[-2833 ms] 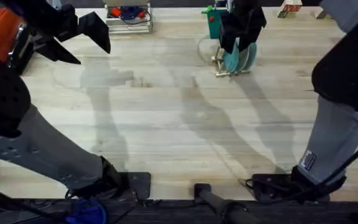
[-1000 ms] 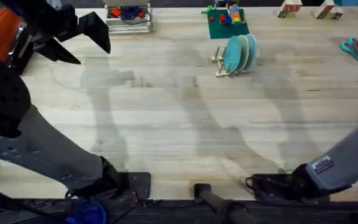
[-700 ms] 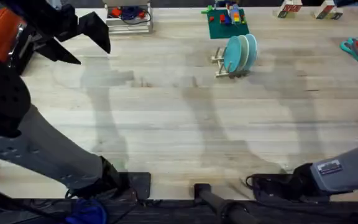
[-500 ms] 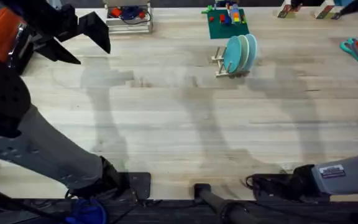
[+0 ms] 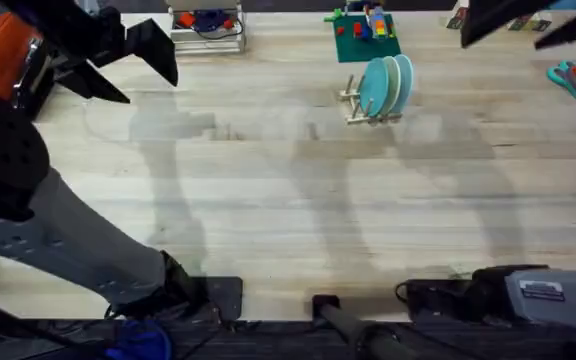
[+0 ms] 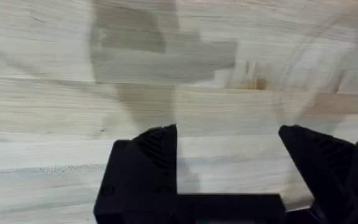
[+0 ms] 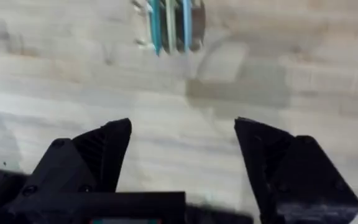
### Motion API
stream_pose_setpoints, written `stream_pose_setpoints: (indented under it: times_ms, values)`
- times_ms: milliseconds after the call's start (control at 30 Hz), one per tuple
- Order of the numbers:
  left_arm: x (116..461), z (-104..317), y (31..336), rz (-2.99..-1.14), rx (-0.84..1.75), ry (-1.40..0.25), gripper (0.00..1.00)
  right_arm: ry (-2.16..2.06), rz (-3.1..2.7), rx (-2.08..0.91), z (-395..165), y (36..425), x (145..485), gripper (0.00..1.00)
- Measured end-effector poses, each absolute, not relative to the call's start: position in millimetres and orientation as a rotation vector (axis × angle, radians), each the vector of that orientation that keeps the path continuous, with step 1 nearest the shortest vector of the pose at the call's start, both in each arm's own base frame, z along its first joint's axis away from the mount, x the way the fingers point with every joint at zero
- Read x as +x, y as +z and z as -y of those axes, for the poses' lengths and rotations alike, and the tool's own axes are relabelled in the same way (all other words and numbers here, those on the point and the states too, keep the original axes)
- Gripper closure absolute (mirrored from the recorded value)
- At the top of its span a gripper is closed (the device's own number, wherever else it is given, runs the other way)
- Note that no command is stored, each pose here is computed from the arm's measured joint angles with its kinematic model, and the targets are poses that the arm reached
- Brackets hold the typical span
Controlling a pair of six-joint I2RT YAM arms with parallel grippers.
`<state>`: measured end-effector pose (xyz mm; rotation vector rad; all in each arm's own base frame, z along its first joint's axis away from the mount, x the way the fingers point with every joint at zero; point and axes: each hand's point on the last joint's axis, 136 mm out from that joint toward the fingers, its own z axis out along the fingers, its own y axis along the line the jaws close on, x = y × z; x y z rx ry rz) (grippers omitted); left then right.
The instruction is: Pick up the plates from the table one by one and place each into a slot on the dish rack.
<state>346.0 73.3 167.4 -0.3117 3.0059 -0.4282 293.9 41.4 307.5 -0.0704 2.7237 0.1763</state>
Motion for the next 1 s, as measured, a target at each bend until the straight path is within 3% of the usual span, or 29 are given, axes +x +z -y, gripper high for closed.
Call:
stream_pose_setpoints:
  times_ms: [433, 1000]
  values:
    - [346.0, -73.3, 167.4, -3.006, -0.312, -0.428, 0.006, 0.17, -2.303, -0.342, -126.2, 363.7, 351.9, 0.007]
    - [346.0, -73.4, 167.4, -3.006, -0.312, -0.428, 0.006, 0.161, -2.317, -0.319, -149.3, 345.6, 375.4, 0.008]
